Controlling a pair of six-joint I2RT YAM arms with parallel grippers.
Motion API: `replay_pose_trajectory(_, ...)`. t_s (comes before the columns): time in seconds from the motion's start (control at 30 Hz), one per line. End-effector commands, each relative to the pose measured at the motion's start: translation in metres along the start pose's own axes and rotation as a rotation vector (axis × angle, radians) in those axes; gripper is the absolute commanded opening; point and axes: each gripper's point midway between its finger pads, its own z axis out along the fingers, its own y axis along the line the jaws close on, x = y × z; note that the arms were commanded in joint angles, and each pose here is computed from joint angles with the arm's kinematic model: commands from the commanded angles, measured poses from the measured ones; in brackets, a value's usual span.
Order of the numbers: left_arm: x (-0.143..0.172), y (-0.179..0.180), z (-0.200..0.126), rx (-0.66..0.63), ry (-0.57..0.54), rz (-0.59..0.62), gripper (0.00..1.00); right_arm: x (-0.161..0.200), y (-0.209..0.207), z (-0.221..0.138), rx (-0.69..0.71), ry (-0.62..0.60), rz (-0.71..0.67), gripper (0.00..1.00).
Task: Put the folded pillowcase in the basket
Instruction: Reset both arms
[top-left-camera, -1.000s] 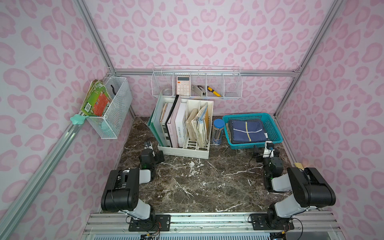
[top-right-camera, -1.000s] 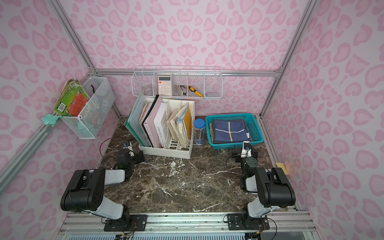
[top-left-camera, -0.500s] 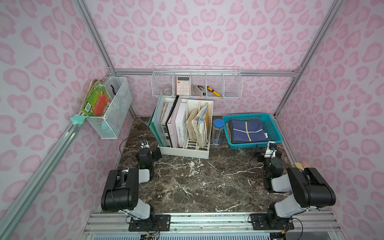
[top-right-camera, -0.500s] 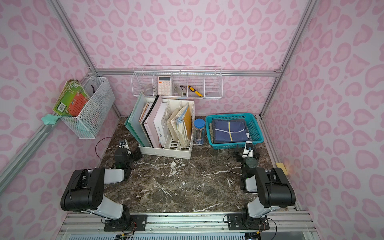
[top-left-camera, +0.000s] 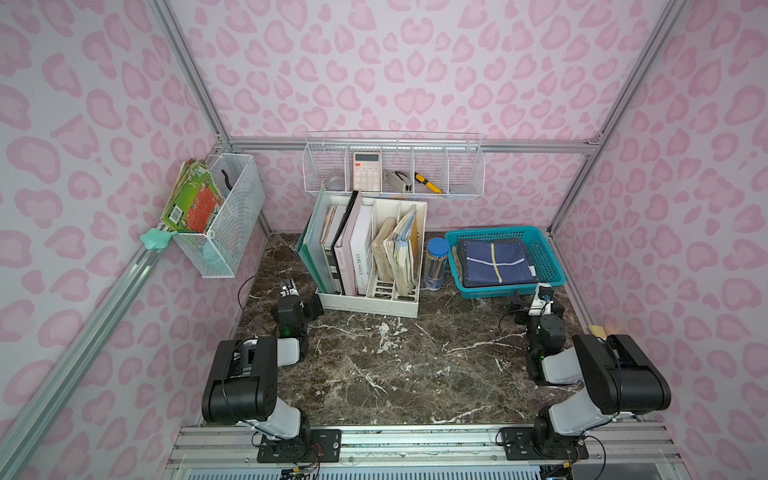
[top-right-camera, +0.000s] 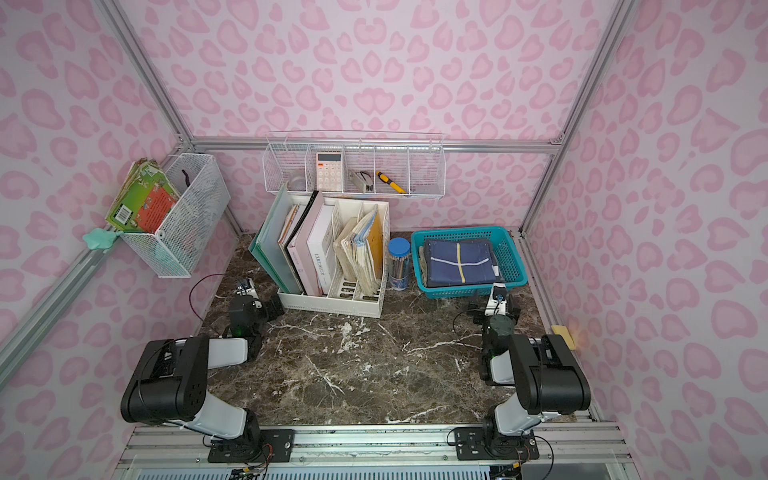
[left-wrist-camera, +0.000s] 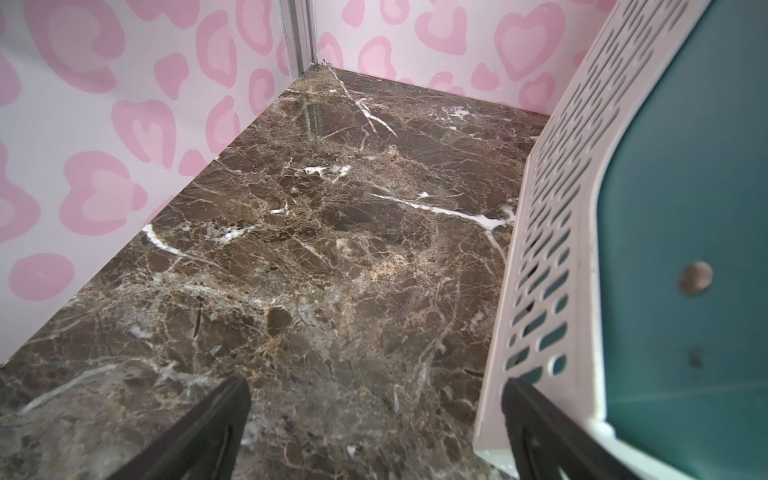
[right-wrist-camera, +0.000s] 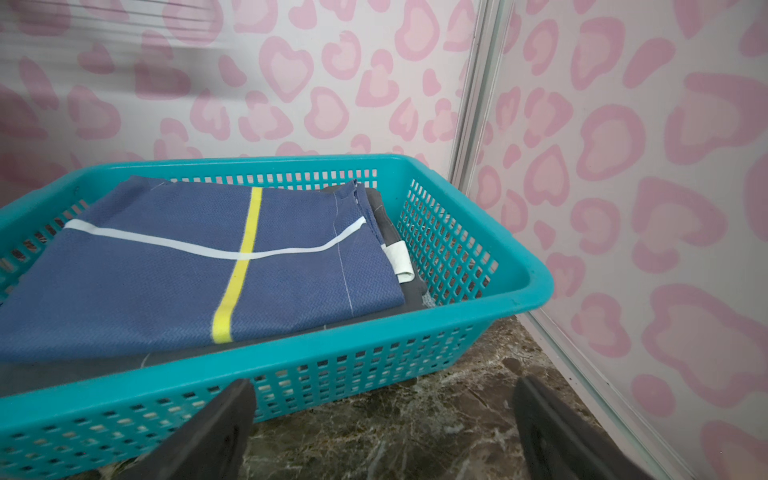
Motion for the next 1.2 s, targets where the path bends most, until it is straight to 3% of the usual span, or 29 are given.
replay_pose_trajectory(0.0, -0.0080, 0.0005, -0.0013, -0.004, -0.033, -0.013, 1.00, -0.0065, -0.0016, 0.0000, 0.009, -0.027, 0.007, 0.99)
replay_pose_trajectory(1.17, -0.0075, 0.0047, 0.0002, -0.031, -0.022, -0.023, 1.00, -0.0062, -0.0001, 0.0004, 0.008, -0.024, 0.002, 0.99)
